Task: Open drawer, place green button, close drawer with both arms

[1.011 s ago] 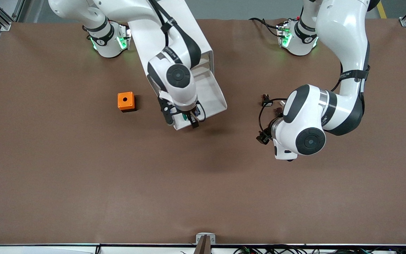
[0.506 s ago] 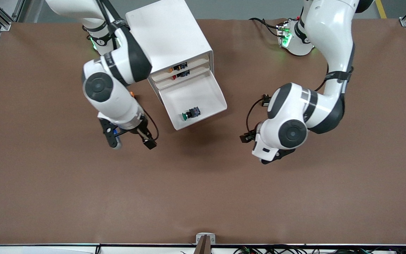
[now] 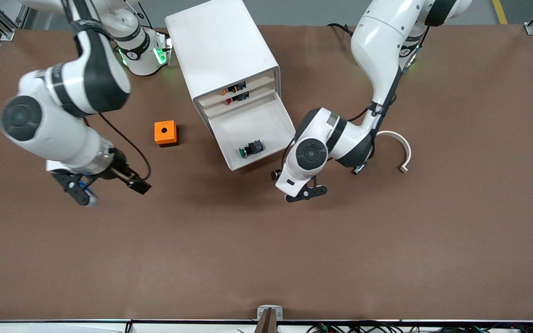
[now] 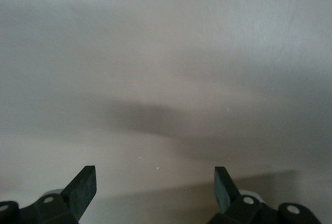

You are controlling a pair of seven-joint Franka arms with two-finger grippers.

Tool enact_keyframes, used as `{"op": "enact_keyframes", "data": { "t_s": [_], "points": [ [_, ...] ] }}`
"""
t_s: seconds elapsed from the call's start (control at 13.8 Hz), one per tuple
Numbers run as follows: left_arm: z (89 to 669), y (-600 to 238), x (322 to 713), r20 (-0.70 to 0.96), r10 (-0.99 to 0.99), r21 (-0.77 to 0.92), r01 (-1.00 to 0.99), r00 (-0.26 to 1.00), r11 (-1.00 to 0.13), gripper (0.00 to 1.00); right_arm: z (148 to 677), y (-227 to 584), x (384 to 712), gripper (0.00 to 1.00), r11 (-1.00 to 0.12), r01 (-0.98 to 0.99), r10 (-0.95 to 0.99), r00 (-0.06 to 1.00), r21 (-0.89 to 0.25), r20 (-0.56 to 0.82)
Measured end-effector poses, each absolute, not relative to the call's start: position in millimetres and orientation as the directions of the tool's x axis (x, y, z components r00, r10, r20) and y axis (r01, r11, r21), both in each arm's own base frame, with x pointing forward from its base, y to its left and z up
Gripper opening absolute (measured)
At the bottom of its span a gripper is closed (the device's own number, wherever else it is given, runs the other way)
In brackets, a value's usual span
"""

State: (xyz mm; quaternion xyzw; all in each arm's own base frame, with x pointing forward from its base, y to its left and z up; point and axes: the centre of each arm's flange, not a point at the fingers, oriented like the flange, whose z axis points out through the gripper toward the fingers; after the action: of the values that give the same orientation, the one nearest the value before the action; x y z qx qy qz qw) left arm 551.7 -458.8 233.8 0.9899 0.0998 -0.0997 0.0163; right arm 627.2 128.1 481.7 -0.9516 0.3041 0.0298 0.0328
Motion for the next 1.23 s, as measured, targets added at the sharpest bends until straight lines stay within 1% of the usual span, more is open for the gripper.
{"op": "enact_keyframes", "data": {
  "t_s": [0.22,0.36,0.51,0.72,0.87,1.08,1.23],
  "points": [
    [215,-484,530,-0.202,0.2,-0.001,0.204,0.959,-0.979,1.0,508,61,623,1.0,-0.895,-0.442,-0.438,0.896,-0.061,-0.073],
    [215,-504,511,-0.205,0.217,-0.007,0.22,0.954,-0.975,1.0,528,26,615,1.0,-0.945,-0.322,-0.319,0.946,-0.054,-0.046],
    [215,-526,489,-0.219,0.239,-0.01,0.243,0.946,-0.97,1.0,548,5,604,1.0,-0.97,-0.238,-0.236,0.971,-0.048,-0.033],
    [217,-554,457,-0.264,0.281,-0.014,0.288,0.923,-0.957,1.0,576,1,585,1.0,-0.982,-0.186,-0.185,0.982,-0.036,-0.021],
    [217,-573,430,-0.306,0.322,-0.026,0.33,0.896,-0.944,1.0,581,1,575,1.0,-0.989,-0.143,-0.143,0.99,-0.033,-0.017],
    [213,-599,387,-0.345,0.356,-0.056,0.36,0.868,-0.931,1.0,576,-8,573,1.0,-0.996,-0.093,-0.093,0.996,-0.014,-0.009],
    [212,-611,367,-0.355,0.357,-0.067,0.357,0.864,-0.932,1.0,580,-12,574,1.0,-0.996,-0.088,-0.088,0.996,0.005,0.004]
  ]
}}
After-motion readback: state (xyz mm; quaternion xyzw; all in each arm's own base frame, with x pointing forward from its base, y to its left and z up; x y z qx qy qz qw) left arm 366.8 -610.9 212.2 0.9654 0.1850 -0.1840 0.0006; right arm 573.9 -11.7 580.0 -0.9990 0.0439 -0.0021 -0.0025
